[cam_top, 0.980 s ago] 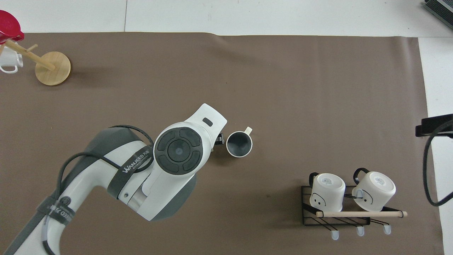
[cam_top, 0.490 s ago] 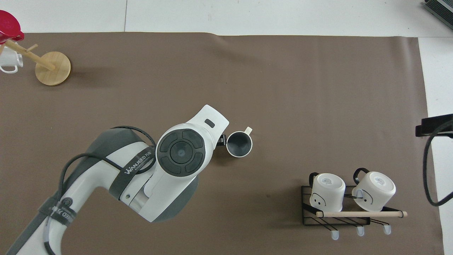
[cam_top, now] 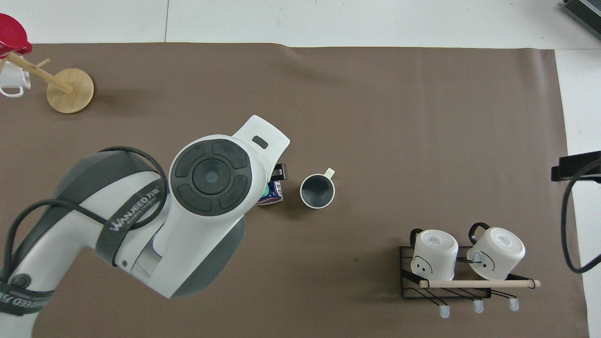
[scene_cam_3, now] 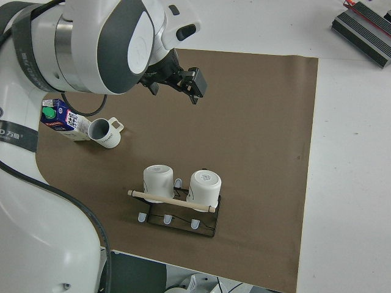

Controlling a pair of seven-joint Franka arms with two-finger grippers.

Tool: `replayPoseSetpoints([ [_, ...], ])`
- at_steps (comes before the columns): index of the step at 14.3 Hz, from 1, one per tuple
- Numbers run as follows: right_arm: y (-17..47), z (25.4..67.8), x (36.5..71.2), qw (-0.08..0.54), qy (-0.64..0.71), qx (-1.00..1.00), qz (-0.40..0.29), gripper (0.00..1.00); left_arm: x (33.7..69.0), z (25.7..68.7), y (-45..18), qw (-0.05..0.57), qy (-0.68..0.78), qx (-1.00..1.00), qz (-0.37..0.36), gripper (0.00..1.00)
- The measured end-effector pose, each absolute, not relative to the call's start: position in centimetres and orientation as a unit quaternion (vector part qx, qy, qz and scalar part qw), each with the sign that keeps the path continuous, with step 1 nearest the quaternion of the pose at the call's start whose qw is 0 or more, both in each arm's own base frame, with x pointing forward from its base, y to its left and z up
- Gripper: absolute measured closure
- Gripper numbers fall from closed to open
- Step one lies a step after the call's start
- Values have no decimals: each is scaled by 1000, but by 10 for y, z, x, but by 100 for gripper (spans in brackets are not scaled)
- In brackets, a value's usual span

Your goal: Place cup and milk on table

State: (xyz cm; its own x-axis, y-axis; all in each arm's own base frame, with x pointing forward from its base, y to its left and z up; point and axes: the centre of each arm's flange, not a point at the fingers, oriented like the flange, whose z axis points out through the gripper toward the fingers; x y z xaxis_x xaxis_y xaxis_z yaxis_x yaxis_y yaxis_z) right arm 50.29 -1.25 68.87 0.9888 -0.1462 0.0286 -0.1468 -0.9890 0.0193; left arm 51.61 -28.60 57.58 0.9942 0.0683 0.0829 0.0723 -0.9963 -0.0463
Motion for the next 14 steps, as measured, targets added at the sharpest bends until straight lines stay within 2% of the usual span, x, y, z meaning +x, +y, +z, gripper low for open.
replayPoseSetpoints([
  [5,-12,689,503,11,-73,997,14,0,537,601,-224,35,-23,-999,-23,0],
  [14,-12,689,503,11,-73,997,14,0,529,644,-117,45,19,-999,4,0],
])
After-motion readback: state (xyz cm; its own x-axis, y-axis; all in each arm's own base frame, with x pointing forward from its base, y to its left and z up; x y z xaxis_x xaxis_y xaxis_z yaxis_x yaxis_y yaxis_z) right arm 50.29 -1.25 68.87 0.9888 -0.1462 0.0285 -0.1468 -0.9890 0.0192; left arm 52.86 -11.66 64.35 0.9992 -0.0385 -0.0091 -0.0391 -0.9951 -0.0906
